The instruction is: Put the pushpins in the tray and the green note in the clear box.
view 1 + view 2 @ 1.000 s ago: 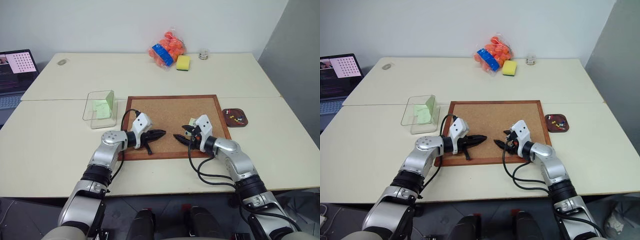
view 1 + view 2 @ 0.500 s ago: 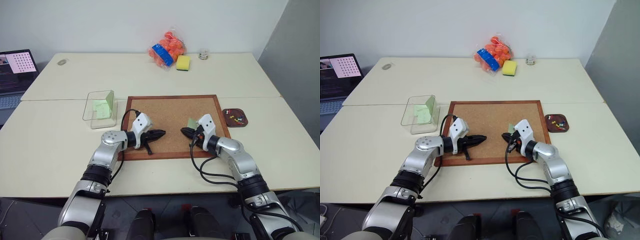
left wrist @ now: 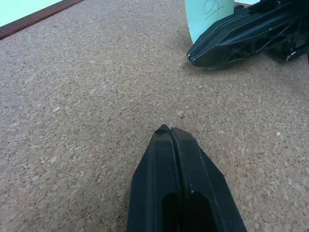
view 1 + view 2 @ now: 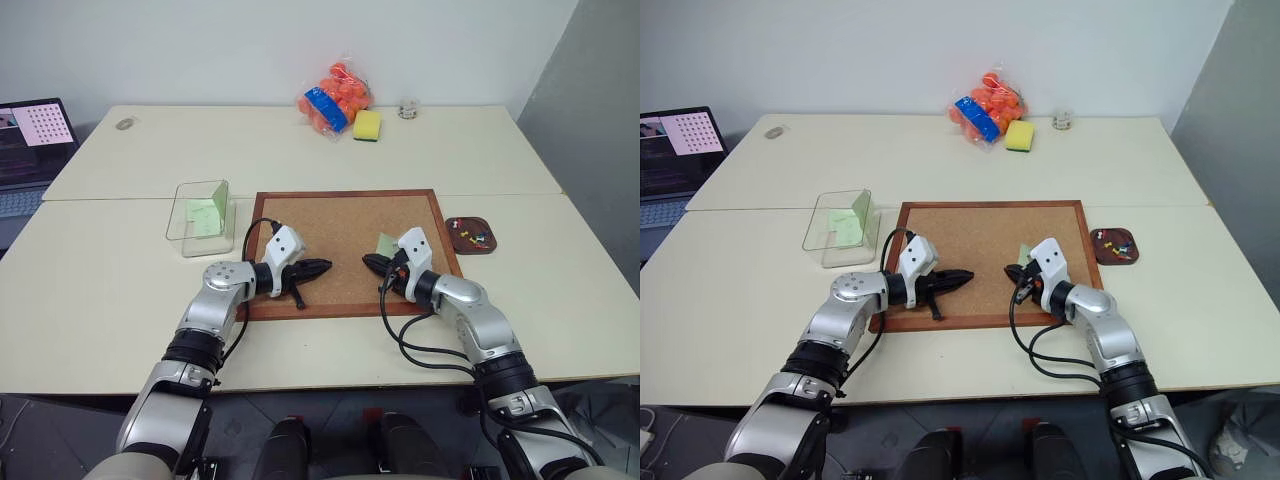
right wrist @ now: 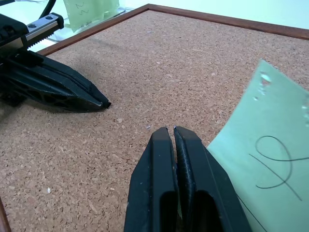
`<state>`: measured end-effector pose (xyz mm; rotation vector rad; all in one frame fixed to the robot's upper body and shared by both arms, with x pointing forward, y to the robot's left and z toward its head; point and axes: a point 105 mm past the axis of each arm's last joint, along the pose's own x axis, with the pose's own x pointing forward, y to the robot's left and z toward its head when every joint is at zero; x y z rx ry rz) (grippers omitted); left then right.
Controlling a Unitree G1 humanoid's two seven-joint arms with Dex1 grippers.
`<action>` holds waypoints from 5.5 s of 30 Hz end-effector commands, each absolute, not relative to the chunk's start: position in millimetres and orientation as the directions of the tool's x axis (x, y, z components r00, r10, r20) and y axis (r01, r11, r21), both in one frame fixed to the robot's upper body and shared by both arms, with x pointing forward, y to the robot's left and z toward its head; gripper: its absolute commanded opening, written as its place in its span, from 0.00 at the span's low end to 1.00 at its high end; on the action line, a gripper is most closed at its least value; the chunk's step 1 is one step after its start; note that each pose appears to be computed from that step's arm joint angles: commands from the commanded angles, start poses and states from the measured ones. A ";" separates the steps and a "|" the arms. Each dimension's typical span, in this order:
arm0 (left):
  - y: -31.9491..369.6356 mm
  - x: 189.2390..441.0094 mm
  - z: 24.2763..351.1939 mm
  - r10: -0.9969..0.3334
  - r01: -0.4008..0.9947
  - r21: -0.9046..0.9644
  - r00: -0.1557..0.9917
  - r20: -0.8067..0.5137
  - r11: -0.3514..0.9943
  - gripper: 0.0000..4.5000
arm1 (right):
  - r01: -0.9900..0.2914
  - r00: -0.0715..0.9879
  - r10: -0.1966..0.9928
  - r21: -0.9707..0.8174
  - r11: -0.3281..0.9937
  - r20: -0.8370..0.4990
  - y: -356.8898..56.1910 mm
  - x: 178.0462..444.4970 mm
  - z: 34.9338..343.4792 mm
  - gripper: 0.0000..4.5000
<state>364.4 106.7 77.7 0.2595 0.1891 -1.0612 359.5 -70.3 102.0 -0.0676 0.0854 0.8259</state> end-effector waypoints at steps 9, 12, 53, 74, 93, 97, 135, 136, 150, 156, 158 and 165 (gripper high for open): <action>102.4 357.2 53.9 -0.824 0.886 0.064 0.452 -0.342 0.459 0.00 | -0.710 0.699 0.712 -0.056 0.702 0.067 -75.2 359.2 159.2 0.02; 98.9 358.2 59.2 -0.832 0.882 0.051 0.460 -0.310 0.469 0.00 | -0.688 0.721 0.688 -0.028 0.725 0.089 -77.8 362.5 164.7 0.02; 36.0 359.5 142.9 -0.877 0.839 -0.366 0.468 0.111 0.402 0.88 | -0.658 0.750 0.640 0.287 0.696 0.170 -60.9 356.4 193.1 0.00; 25.0 358.7 147.2 -0.880 0.833 -0.429 0.450 0.155 0.350 0.67 | -0.681 0.729 0.663 0.282 0.676 0.170 -56.2 350.2 194.7 0.00; 20.1 356.4 148.0 -0.888 0.837 -0.442 0.429 0.164 0.323 0.01 | -0.691 0.719 0.676 0.277 0.668 0.163 -52.6 348.5 192.2 0.00; 19.5 354.4 148.6 -0.890 0.826 -0.479 0.421 0.173 0.298 0.01 | -0.680 0.730 0.663 0.274 0.680 0.164 -57.3 349.6 192.5 0.00; 28.7 356.7 145.1 -0.828 0.585 -0.784 0.532 0.178 0.207 0.01 | -0.645 0.764 0.601 0.279 0.711 0.235 -77.6 350.1 216.0 0.00; 30.6 358.2 144.5 -0.824 0.583 -0.782 0.540 0.174 0.218 0.01 | -0.646 0.764 0.601 0.277 0.712 0.236 -78.2 349.8 216.5 0.00; 34.2 364.6 143.1 -0.810 0.572 -0.785 0.564 0.163 0.240 0.01 | -0.636 0.772 0.590 0.273 0.722 0.237 -84.2 345.8 218.2 0.00; 39.0 368.8 145.9 -0.805 0.598 -0.752 0.571 0.159 0.276 0.01 | -0.597 0.801 0.548 0.258 0.760 0.240 -96.2 347.9 221.5 0.00; 42.0 369.4 146.9 -0.809 0.636 -0.702 0.568 0.147 0.319 0.01 | -0.534 0.843 0.492 0.224 0.815 0.218 -111.0 351.9 217.6 0.00; 19.4 345.2 158.1 -0.920 0.904 -0.218 0.387 0.055 0.368 0.01 | -0.190 0.979 0.184 0.069 0.979 0.086 -180.2 369.5 185.8 0.00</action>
